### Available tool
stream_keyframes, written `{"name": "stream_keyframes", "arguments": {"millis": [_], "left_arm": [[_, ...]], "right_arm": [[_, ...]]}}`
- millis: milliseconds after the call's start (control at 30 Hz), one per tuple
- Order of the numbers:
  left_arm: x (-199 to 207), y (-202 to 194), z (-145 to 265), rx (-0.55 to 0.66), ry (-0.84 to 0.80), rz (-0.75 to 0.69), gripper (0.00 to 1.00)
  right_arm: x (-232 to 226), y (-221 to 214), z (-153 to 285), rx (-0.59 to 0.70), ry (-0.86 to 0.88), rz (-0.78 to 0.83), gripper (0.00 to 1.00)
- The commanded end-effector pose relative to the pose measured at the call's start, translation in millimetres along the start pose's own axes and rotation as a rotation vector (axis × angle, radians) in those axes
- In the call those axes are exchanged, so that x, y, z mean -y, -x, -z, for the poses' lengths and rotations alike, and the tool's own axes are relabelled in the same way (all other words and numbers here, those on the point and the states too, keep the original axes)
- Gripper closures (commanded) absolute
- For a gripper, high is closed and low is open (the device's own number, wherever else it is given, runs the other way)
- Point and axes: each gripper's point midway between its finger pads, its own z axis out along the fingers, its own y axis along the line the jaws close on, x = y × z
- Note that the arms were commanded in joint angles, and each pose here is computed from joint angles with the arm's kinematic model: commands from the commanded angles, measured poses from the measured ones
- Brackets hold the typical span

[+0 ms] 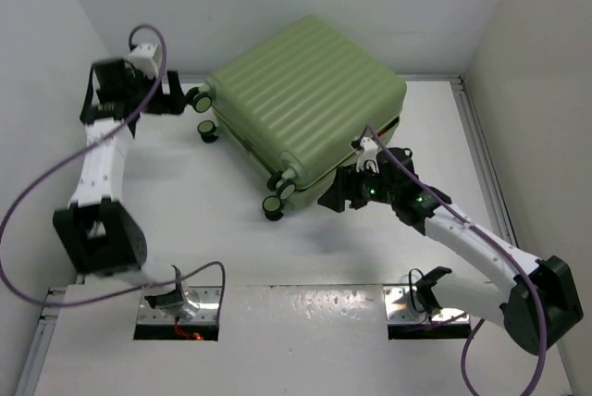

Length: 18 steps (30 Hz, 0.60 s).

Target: Pack the luggage

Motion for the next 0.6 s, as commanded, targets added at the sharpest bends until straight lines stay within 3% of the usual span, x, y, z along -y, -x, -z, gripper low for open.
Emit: {"name": "stream_keyframes", "arguments": {"millis": [0, 133, 167, 233, 267, 400, 567], "left_arm": [[8, 31, -29, -0.018, -0.255, -0.227, 0.12], [-8, 34, -65, -0.107, -0.353, -0.333, 0.11], [-3, 52, -59, -0.108, -0.377, -0.425, 0.11], [-12, 35, -87, -0.176, -0.419, -0.418, 0.11], [-6, 48, -85, -0.154, -0.438, -0.455, 0.1], [-2, 33, -103, -0.168, -0.494, -0.499, 0.08], [22, 31, -93, -0.118, -0.601, -0.513, 0.08]], "right_arm": [[-11, 3, 7, 0.026, 0.062, 0.125, 0.29], [-6, -4, 14, 0.002, 0.055, 0.18, 0.28], [-4, -5, 15, 0.0, 0.048, 0.186, 0.26], [0, -7, 19, 0.001, 0.035, 0.201, 0.26], [3, -11, 22, -0.01, 0.027, 0.204, 0.26], [9, -14, 26, -0.016, 0.009, 0.218, 0.25], [15, -22, 29, -0.037, -0.01, 0.242, 0.25]]}}
